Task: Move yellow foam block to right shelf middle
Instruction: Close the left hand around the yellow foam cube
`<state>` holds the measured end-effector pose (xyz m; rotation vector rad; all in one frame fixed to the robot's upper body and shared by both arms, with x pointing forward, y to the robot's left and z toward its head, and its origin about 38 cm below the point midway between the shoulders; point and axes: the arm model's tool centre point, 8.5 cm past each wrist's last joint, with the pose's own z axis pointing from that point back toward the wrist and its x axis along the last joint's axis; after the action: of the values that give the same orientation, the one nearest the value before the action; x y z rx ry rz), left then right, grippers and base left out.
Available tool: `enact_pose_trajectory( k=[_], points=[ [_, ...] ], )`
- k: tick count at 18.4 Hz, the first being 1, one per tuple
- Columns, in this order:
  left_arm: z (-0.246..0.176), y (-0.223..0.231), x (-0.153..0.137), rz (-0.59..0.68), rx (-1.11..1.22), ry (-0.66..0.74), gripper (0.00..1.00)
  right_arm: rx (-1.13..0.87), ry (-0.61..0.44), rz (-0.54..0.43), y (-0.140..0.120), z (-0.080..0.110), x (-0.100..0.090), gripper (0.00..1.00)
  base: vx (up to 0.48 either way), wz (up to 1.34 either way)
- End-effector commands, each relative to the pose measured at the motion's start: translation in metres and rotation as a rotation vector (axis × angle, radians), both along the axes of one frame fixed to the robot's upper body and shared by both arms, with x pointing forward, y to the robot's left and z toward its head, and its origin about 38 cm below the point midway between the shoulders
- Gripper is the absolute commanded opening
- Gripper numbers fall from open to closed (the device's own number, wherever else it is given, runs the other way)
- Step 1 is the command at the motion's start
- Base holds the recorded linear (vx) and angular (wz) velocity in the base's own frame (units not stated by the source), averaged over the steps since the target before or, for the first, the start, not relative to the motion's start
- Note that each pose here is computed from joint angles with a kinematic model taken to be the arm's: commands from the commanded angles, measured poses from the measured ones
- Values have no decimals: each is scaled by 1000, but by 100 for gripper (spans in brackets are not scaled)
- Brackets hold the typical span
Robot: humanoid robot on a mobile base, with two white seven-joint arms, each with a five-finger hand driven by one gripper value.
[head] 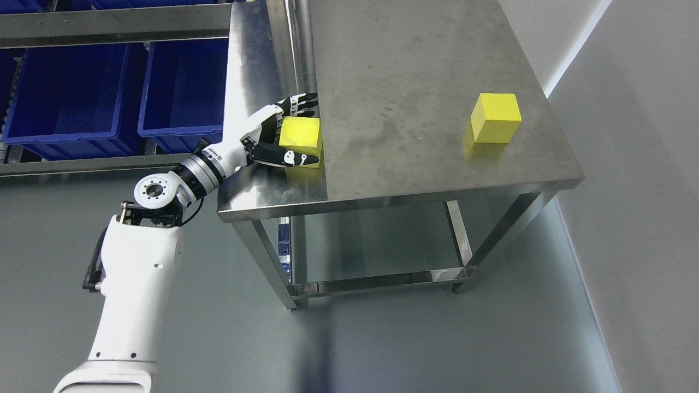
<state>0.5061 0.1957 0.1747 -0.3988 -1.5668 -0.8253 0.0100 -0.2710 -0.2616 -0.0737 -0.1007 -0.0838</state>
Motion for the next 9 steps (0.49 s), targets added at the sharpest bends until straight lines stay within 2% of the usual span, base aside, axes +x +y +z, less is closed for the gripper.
enact_pose_trajectory(
  k=[1,7,9],
  points=[
    [-37,-22,7,-45,58,116,80,-18,-19,2,-12,1,7,100,0,0],
    [-22,0,10,15,-56,16,38,-18,-19,2,-12,1,7,100,0,25],
    [-11,1,13,43,-127,-22,36,-18,-21,2,-12,1,8,100,0,0]
  ],
)
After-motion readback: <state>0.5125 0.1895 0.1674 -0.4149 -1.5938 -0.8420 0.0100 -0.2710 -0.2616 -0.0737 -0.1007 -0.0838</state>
